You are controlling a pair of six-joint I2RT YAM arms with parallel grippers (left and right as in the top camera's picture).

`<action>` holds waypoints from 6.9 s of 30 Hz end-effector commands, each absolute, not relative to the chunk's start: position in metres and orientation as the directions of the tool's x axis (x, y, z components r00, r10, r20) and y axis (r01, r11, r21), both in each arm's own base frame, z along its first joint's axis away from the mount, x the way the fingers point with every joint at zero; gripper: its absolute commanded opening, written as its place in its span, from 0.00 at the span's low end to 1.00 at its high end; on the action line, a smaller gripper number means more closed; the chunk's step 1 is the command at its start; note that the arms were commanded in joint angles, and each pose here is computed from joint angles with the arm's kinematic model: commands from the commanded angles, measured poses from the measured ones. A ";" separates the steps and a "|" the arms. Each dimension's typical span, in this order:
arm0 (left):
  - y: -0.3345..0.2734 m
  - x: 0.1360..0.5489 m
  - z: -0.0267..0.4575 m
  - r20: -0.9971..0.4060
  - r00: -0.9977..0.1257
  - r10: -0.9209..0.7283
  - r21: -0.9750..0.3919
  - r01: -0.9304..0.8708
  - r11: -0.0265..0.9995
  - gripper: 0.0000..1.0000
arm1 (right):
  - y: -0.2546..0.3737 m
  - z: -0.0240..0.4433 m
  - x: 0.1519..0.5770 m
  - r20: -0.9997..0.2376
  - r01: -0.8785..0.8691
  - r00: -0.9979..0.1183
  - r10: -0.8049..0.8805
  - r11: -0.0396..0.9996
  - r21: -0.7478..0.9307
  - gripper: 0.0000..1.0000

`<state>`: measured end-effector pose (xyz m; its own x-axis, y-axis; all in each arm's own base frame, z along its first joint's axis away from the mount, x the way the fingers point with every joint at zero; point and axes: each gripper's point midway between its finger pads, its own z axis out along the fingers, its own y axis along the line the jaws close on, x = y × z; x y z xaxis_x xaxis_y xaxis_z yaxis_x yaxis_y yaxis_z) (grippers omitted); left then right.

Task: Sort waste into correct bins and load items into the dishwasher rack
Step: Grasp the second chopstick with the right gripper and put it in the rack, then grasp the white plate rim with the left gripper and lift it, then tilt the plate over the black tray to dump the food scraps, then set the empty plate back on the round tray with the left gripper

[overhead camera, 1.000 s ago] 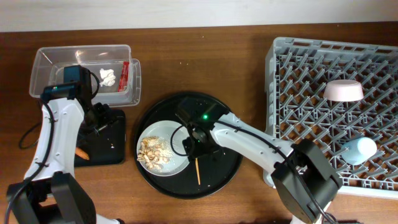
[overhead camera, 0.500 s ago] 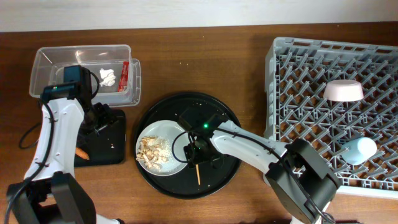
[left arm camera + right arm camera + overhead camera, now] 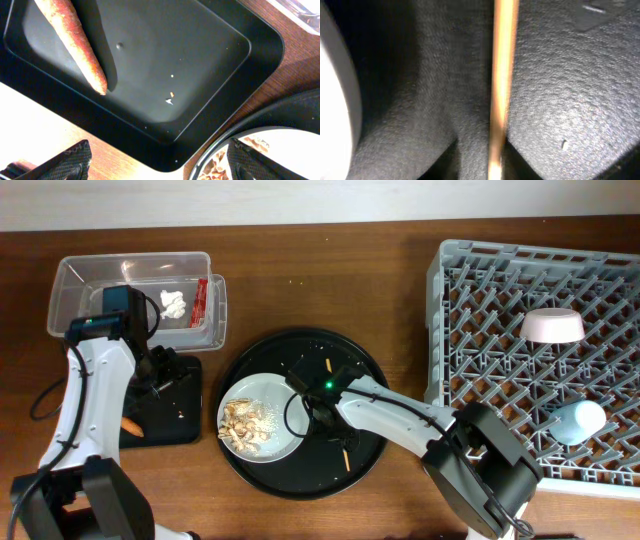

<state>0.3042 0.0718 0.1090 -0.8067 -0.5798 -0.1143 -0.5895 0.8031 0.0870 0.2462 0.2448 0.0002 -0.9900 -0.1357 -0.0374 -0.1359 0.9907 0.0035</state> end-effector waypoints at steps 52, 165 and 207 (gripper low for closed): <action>-0.198 0.282 0.057 -0.046 -0.997 -0.063 -0.042 -0.061 0.997 0.90 | -0.002 0.156 0.279 -0.197 0.148 -0.966 0.170 0.981 0.123 0.56; -0.068 0.332 0.255 -0.269 -0.963 -0.031 -0.822 0.213 0.528 0.00 | -0.004 0.154 0.271 -0.166 0.139 -0.974 0.156 0.985 0.107 0.55; -0.061 0.308 0.260 -0.300 -0.951 -0.069 -0.034 -0.062 0.998 0.44 | 0.095 0.214 0.311 -0.391 -0.202 -0.915 -0.097 0.950 0.237 0.64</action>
